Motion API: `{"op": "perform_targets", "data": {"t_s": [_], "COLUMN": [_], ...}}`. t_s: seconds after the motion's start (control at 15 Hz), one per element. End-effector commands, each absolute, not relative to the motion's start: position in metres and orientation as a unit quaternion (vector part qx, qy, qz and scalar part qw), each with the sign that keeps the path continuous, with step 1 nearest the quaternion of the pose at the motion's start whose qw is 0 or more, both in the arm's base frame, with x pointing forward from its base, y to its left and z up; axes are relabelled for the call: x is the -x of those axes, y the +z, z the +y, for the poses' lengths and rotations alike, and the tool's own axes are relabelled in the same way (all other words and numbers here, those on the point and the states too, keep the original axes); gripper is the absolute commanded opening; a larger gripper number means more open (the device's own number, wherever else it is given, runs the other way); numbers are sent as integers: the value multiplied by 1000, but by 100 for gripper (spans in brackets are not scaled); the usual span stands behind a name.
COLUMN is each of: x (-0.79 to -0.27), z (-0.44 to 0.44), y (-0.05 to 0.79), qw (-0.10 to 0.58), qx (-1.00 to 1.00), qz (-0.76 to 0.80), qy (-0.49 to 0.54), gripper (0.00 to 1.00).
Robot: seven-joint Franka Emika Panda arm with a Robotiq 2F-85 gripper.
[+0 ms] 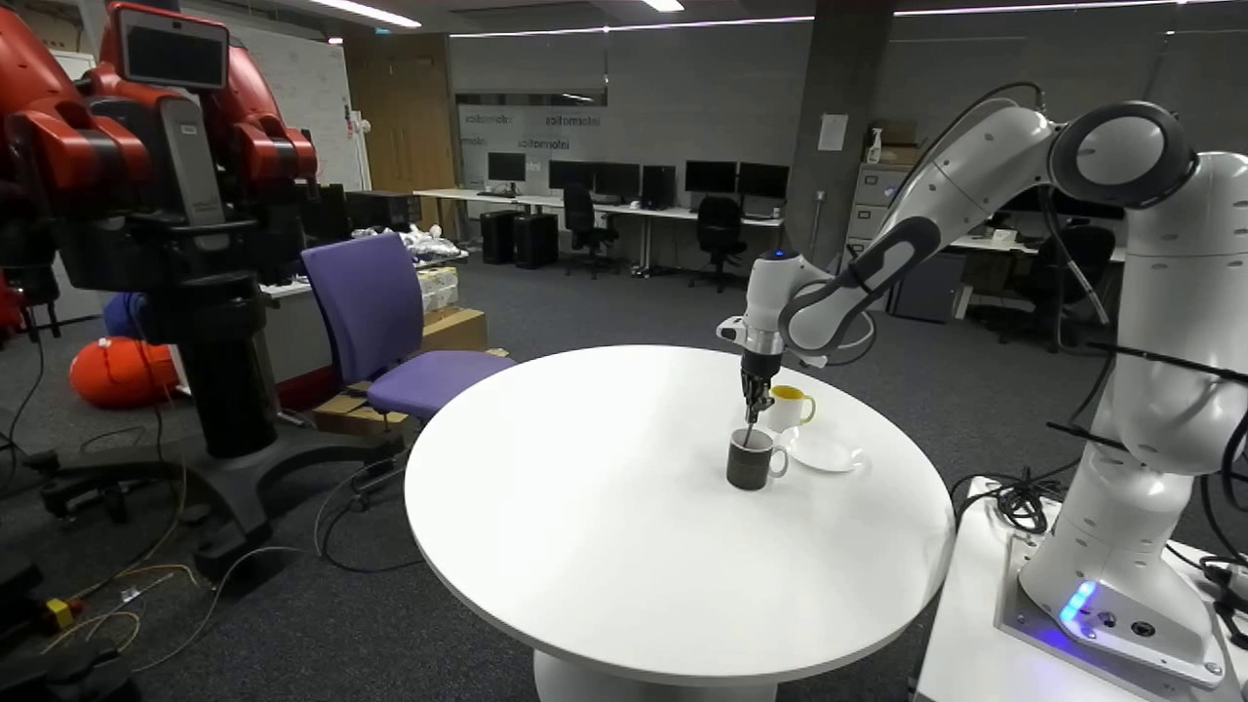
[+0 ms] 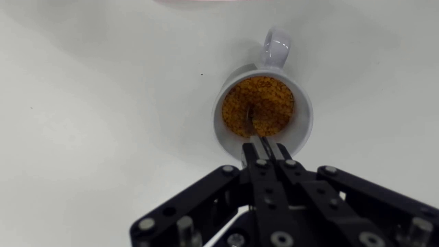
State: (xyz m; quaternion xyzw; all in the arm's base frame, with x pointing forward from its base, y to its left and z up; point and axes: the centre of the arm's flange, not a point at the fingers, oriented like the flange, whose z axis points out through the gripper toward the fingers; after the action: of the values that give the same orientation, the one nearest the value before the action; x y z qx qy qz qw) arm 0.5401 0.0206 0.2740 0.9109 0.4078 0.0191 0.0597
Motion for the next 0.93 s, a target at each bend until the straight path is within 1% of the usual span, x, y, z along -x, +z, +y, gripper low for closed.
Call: {"op": "perform_targets", "data": {"t_s": [0.0, 0.47, 0.87], "x": [-524, -510, -515], "z": [13, 19, 11], "y": [289, 285, 287], "qw": [65, 41, 62], "qx": [-909, -911, -911], "qz": [412, 410, 409], "qy": [16, 6, 10], "gripper": [1, 1, 1]}}
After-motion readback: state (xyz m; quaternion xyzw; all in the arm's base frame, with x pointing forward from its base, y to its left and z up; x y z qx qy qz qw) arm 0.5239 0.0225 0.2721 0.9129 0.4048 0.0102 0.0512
